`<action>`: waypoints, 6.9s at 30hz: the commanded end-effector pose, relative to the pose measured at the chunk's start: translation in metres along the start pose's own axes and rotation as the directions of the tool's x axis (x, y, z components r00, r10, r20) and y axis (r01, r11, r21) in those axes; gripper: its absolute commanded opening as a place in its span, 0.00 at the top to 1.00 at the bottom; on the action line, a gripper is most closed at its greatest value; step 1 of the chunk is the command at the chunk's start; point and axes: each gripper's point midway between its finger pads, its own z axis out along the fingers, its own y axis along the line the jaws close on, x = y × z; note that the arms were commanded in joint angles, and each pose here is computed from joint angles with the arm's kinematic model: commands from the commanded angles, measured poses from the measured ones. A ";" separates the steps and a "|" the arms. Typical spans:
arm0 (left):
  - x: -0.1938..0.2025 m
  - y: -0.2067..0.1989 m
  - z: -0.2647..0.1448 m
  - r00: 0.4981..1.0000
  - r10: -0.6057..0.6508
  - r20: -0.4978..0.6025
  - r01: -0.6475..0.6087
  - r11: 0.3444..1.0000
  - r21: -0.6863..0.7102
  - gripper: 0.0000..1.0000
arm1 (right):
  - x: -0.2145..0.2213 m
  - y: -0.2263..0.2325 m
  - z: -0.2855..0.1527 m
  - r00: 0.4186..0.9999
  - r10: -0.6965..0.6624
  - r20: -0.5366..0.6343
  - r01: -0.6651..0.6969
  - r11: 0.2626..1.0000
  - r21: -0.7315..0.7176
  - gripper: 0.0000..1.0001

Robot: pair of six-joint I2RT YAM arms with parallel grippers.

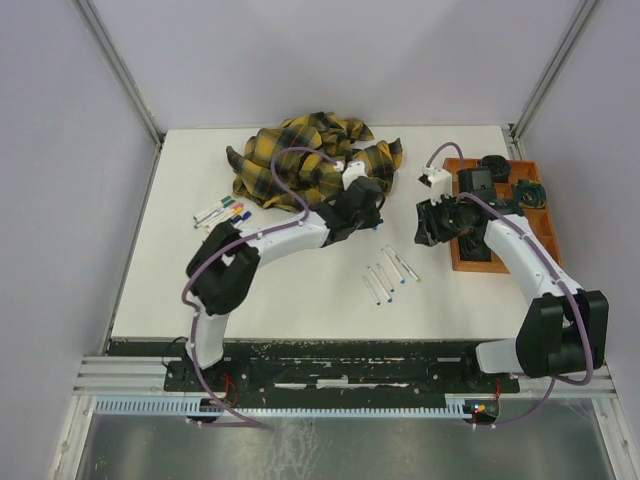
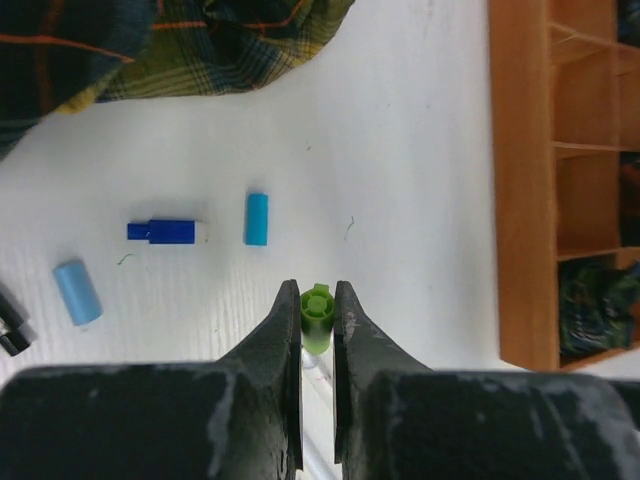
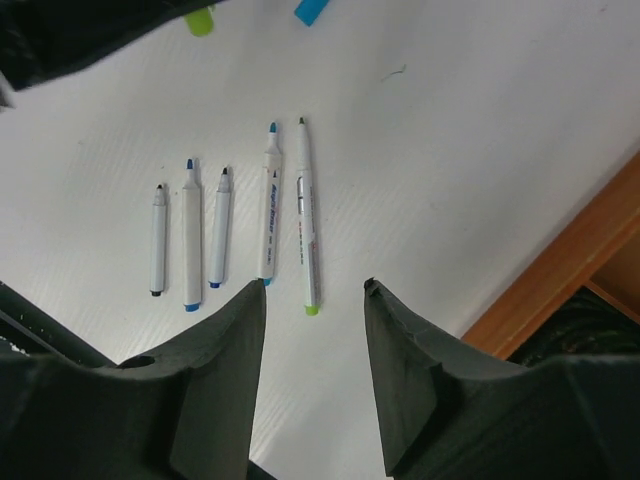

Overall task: Open the pen caps
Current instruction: Place the pen at the center of the board, then place the pen cap at the center of the board, then pick up the pen from the center of the board.

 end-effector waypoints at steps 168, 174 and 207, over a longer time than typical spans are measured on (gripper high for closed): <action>0.005 0.363 -0.084 0.951 -0.025 -0.307 -0.159 0.814 -0.558 0.97 | -0.011 0.013 -0.065 0.979 0.019 0.204 0.045 0.952 -0.304 0.48; -0.007 0.330 -0.092 0.974 0.013 -0.226 -0.126 0.861 -0.492 0.97 | -0.017 0.029 -0.075 0.967 0.019 0.254 0.076 0.931 -0.358 0.48; -0.044 -0.005 -0.230 0.864 -0.306 0.400 -0.096 0.679 0.728 0.97 | -0.063 0.132 -0.115 0.851 0.109 0.514 0.265 0.756 -0.599 0.43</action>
